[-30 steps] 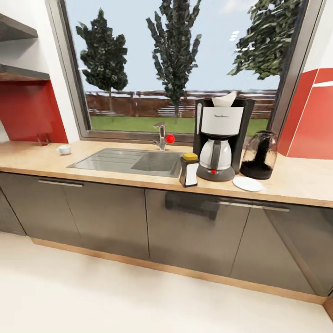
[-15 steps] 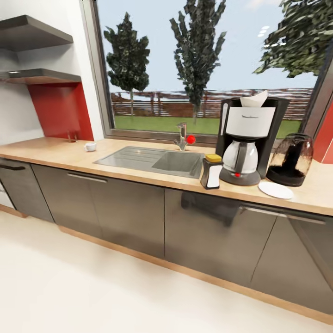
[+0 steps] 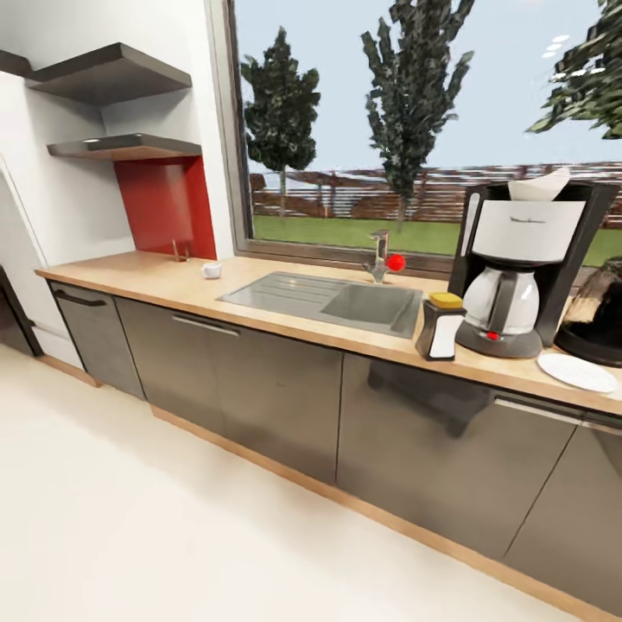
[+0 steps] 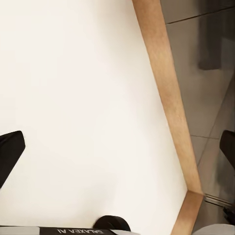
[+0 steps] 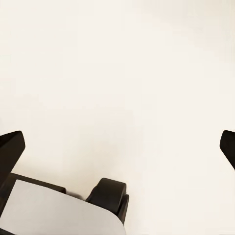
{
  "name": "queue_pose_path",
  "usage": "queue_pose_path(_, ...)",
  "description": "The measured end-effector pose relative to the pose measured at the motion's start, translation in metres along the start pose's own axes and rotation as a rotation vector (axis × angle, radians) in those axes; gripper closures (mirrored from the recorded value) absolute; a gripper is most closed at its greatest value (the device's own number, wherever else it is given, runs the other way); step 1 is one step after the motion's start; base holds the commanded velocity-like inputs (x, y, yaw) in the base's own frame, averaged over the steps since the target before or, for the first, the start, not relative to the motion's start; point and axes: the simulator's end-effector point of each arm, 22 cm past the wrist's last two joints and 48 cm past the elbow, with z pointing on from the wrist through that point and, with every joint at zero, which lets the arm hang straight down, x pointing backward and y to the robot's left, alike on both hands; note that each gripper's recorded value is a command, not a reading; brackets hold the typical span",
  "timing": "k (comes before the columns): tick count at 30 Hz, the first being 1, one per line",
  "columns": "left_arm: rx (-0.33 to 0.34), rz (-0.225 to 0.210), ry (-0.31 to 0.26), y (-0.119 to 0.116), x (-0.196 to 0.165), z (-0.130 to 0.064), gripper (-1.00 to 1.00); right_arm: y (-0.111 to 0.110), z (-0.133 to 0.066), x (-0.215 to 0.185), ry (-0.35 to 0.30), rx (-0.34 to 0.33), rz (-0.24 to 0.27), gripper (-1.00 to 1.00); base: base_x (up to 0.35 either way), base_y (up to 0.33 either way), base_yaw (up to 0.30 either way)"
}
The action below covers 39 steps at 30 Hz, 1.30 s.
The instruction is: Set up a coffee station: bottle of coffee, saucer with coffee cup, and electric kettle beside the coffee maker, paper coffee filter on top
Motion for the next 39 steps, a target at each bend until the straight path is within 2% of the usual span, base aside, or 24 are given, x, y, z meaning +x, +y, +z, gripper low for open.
queue_pose_path(6, 0.001, 0.0, -0.001, -0.0002, -0.0001, -0.0002, -1.0, 0.0, -0.0002, -0.0001, -0.001, 0.0, 0.001, -1.0, 0.283, 0.102, 0.132)
queue_pose_path(29, 0.001, 0.0, -0.001, -0.0002, -0.0001, -0.0002, -1.0, 0.0002, 0.0001, 0.0, 0.0, 0.001, -0.001, -1.0, 0.271, 0.195, 0.264)
queue_pose_path(39, 0.0, 0.0, 0.0, -0.0001, 0.0, 0.0, -1.0, 0.0012, 0.0006, 0.0009, 0.003, -0.002, -0.002, -1.0, 0.071, 0.066, 0.142)
